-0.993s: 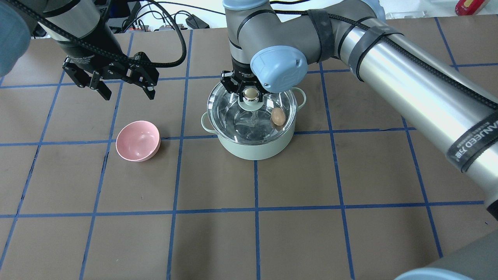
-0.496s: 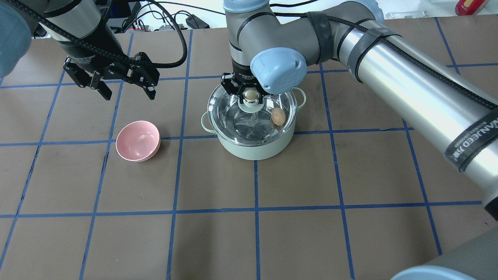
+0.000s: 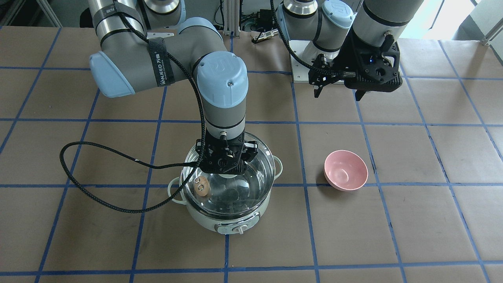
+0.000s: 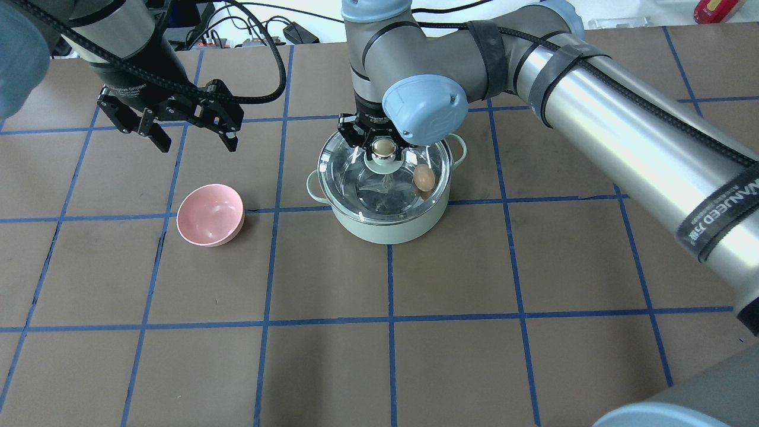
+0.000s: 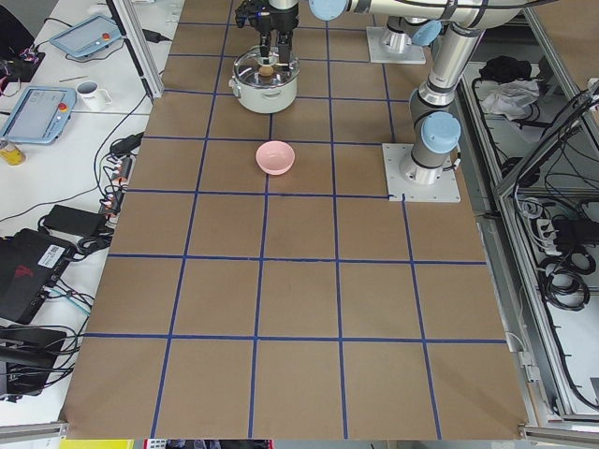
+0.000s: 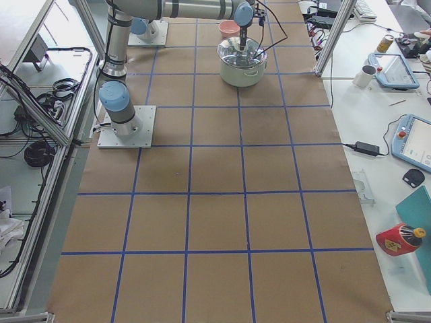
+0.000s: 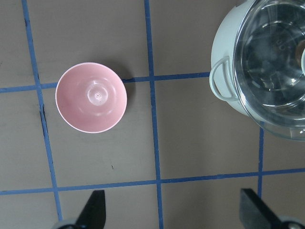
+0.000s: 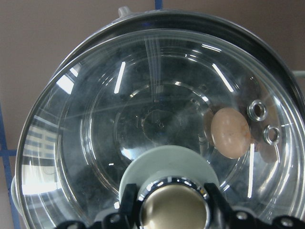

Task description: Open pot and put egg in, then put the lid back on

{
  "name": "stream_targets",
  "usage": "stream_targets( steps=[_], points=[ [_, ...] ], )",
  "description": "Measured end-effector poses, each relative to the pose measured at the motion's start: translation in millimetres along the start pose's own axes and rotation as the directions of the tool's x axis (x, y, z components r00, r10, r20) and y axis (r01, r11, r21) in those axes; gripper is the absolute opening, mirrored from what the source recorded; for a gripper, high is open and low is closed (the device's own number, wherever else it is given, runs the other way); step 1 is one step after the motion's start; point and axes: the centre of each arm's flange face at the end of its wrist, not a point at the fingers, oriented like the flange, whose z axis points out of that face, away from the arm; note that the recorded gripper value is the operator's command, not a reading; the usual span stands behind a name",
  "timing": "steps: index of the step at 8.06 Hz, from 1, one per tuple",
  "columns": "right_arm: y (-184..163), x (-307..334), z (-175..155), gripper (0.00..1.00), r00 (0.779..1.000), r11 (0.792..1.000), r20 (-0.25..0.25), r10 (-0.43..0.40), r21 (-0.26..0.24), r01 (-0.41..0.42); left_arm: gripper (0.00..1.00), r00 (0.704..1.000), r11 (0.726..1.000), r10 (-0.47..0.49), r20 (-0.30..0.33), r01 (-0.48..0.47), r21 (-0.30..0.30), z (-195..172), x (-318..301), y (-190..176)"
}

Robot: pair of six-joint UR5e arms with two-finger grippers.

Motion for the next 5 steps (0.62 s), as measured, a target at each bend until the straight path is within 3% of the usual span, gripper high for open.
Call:
stream_targets(
  steps=[5],
  points=[
    [0.0, 0.5, 3.2, 0.00, 1.000, 1.000, 0.001, -0.002, 0.011, 0.002, 1.00, 1.000, 1.000, 0.000, 0.000, 0.000, 0.000, 0.6, 0.7, 0.1]
  ],
)
